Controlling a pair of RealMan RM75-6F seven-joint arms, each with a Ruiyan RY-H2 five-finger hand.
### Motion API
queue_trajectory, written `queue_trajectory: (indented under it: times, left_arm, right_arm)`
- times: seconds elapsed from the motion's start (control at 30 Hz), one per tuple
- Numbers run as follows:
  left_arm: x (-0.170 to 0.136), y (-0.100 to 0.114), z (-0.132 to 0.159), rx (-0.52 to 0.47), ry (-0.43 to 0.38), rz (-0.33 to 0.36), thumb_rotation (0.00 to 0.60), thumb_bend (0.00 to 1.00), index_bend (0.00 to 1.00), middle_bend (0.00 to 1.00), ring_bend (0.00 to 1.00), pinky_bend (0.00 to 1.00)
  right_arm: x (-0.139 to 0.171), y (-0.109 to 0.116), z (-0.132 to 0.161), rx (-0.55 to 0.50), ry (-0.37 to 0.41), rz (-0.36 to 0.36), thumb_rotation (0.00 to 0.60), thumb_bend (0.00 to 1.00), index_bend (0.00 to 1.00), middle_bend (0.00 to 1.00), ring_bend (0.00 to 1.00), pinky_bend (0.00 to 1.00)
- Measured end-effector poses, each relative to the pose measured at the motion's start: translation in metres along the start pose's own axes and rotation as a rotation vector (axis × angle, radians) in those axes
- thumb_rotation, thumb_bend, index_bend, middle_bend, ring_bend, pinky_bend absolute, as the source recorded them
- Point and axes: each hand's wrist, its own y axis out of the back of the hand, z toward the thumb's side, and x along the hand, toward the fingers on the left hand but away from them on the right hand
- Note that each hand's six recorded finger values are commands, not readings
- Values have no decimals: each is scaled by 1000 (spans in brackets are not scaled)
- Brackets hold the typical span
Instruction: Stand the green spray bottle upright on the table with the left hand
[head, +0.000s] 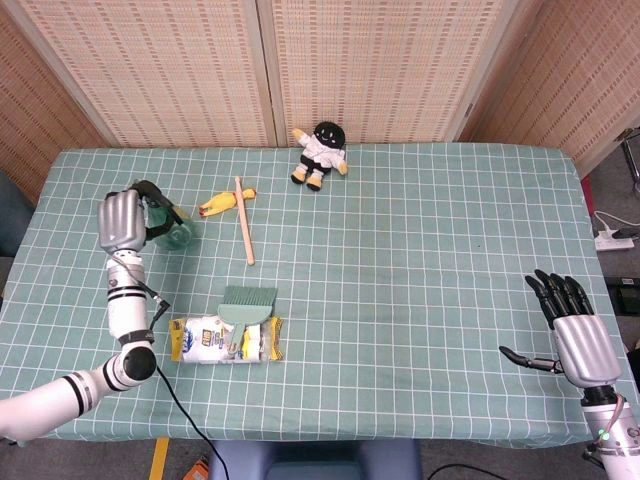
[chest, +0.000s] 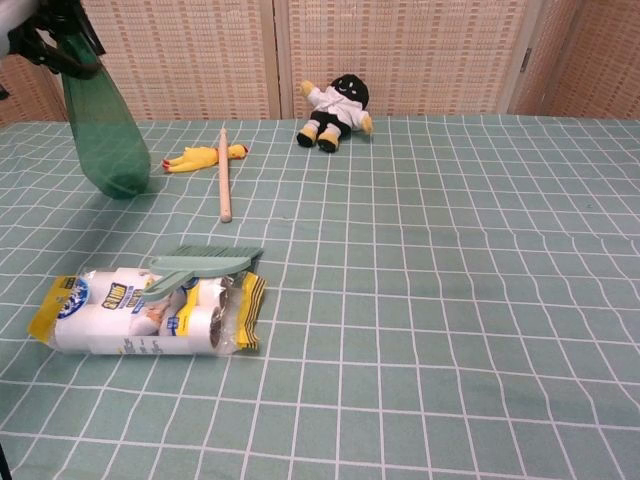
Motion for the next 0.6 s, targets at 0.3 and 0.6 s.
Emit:
queue_trajectory:
  times: [0.3,0.6]
  left_arm:
    - [10,-5,-36,-193,132,-69,600,326,420,750,459,297]
    - [10,-11,-27,-171,109,-79,600,327,402,733,455,281]
  right_arm:
    - [0,0,1,7,-4,-8,394,0,43,15,0,0]
    - [0,0,0,0,-2,-8,396,0,43,15,0,0]
